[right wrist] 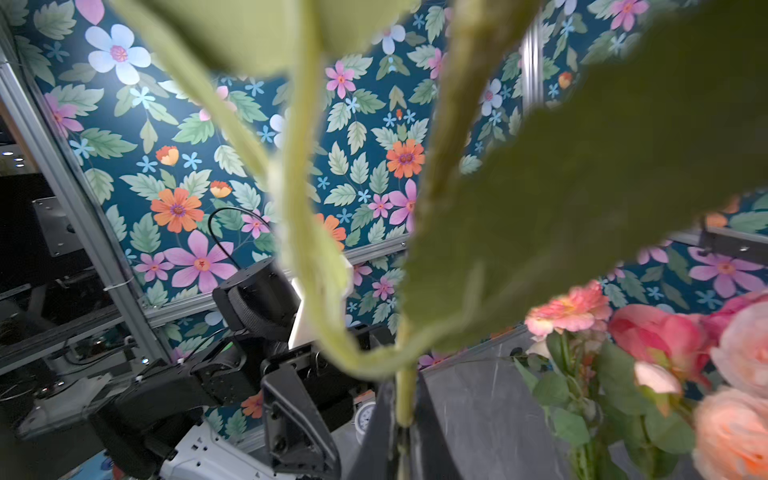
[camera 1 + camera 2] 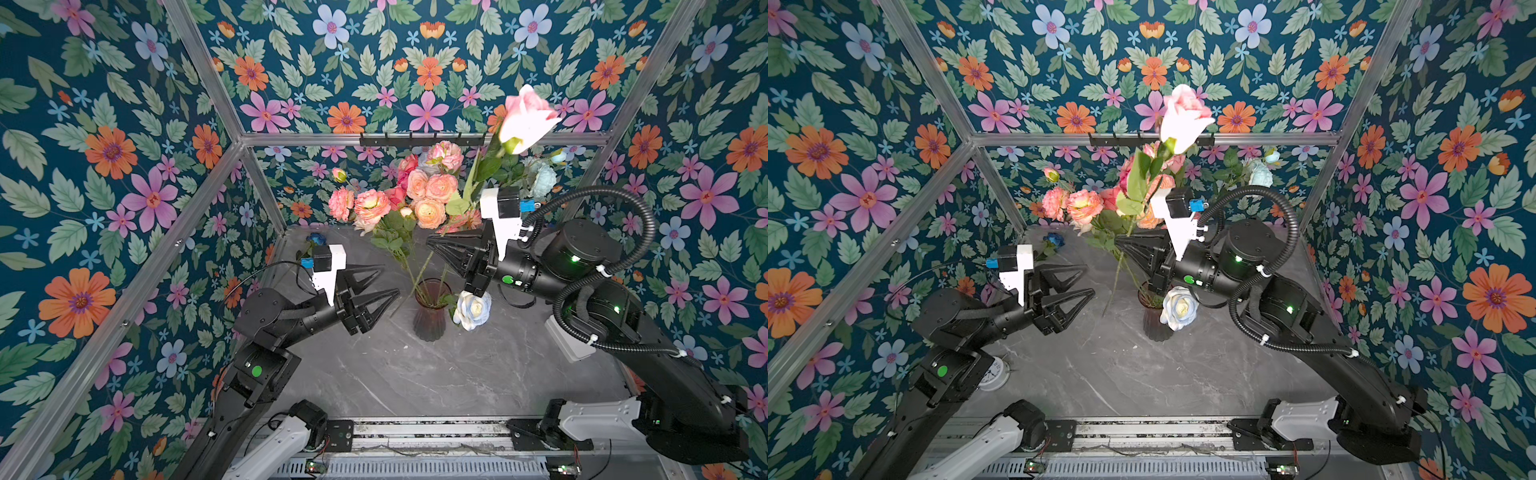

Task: Arrange flowers in a vase
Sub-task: Place the flower in the vase.

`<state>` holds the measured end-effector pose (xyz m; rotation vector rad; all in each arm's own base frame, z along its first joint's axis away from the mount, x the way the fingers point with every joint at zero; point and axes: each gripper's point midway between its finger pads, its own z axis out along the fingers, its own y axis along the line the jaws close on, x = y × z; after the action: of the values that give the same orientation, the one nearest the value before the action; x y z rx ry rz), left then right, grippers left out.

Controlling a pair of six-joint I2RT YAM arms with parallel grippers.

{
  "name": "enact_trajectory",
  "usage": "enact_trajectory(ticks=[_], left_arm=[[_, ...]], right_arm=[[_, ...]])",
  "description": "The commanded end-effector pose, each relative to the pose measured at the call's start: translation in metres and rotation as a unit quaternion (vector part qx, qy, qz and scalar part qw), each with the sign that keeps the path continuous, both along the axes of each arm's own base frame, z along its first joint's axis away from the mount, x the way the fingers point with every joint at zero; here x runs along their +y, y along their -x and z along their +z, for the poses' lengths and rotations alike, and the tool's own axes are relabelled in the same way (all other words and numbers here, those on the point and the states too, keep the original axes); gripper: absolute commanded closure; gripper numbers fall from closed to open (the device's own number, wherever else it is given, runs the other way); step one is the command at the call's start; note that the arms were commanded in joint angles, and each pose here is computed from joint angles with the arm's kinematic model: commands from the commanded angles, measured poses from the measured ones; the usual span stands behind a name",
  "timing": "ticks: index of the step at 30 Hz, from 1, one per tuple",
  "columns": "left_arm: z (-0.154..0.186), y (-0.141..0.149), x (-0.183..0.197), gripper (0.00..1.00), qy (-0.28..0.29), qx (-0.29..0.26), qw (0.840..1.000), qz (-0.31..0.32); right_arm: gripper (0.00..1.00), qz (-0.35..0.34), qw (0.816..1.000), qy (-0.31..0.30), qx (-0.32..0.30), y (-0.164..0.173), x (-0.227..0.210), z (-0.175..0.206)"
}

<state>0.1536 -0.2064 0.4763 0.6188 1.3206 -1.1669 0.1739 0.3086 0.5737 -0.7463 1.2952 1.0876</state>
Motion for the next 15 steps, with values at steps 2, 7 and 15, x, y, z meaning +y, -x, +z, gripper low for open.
enact_trajectory(ticks=[2,7,15], left_arm=[[-0.001,-0.026,0.040,0.01,0.027,0.009,0.988,0.148],[0.000,-0.017,0.062,0.00,0.047,-0.006,0.981,0.187],[-0.035,-0.033,0.089,0.01,0.042,0.034,0.960,0.275]], right_arm=[[1.00,-0.101,0.993,-0.013,-0.052,-0.014,-0.042,0.020],[1.00,-0.153,0.985,-0.033,-0.071,-0.020,-0.077,0.032],[1.00,-0.205,0.976,0.015,-0.069,-0.060,-0.064,-0.007]])
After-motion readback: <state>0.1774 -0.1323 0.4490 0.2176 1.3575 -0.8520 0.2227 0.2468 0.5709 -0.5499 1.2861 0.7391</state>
